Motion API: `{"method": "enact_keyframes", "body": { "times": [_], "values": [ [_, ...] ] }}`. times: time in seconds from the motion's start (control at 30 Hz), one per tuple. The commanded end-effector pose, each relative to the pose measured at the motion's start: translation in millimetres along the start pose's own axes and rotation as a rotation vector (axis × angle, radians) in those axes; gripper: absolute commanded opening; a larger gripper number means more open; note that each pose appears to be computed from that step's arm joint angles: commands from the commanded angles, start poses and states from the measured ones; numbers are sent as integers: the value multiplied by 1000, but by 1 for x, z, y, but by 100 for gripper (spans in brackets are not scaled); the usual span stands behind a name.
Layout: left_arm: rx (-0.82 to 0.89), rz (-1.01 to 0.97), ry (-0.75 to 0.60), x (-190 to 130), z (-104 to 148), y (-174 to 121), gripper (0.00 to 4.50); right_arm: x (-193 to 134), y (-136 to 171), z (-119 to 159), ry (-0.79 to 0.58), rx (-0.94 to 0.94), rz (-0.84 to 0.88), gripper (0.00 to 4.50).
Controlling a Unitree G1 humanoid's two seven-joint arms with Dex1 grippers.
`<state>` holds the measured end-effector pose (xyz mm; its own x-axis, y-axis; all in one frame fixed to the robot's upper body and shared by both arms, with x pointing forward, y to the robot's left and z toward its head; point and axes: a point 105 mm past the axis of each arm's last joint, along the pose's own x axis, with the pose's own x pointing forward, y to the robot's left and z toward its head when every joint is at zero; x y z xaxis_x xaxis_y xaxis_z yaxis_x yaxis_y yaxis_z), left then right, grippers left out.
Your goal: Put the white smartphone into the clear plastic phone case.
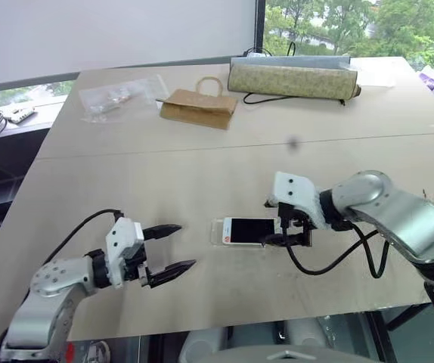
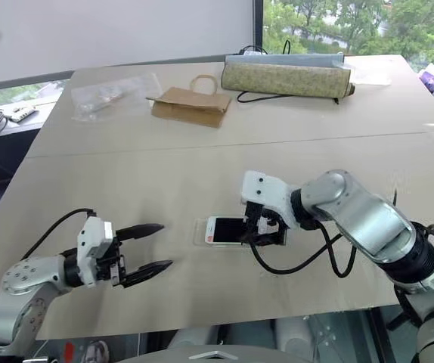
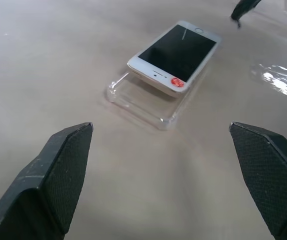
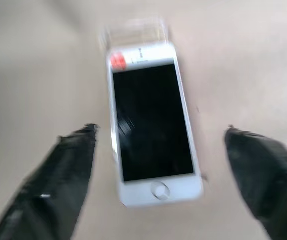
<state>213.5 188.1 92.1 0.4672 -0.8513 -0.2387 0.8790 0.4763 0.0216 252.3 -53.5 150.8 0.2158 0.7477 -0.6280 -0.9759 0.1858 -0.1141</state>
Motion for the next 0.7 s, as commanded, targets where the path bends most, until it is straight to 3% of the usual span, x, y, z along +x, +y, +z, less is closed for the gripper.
{"method": "enact_keyframes", "body": {
  "times": [0.03, 0.17, 0.2, 0.37, 0.47, 0.7],
  "values": [
    [15, 8, -8, 6, 1, -1, 450, -9, 2, 13, -97, -10, -28, 212],
    [19, 27, 1, 12, 0, 5, 450, -5, -3, 7, -160, 8, -85, 24],
    [13, 36, 1, 13, 0, 7, 450, -4, -4, 5, -177, 11, -95, 6],
    [15, 37, 15, 13, -2, 11, 450, -4, -9, -1, -206, -1, -158, 6],
    [4, 17, 16, 14, -3, 9, 359, -7, -8, 1, -228, -7, -162, 0],
    [6, 13, 31, 16, -8, 10, 25, 1, -1, 7, -246, -47, -114, 0]
  ]
}}
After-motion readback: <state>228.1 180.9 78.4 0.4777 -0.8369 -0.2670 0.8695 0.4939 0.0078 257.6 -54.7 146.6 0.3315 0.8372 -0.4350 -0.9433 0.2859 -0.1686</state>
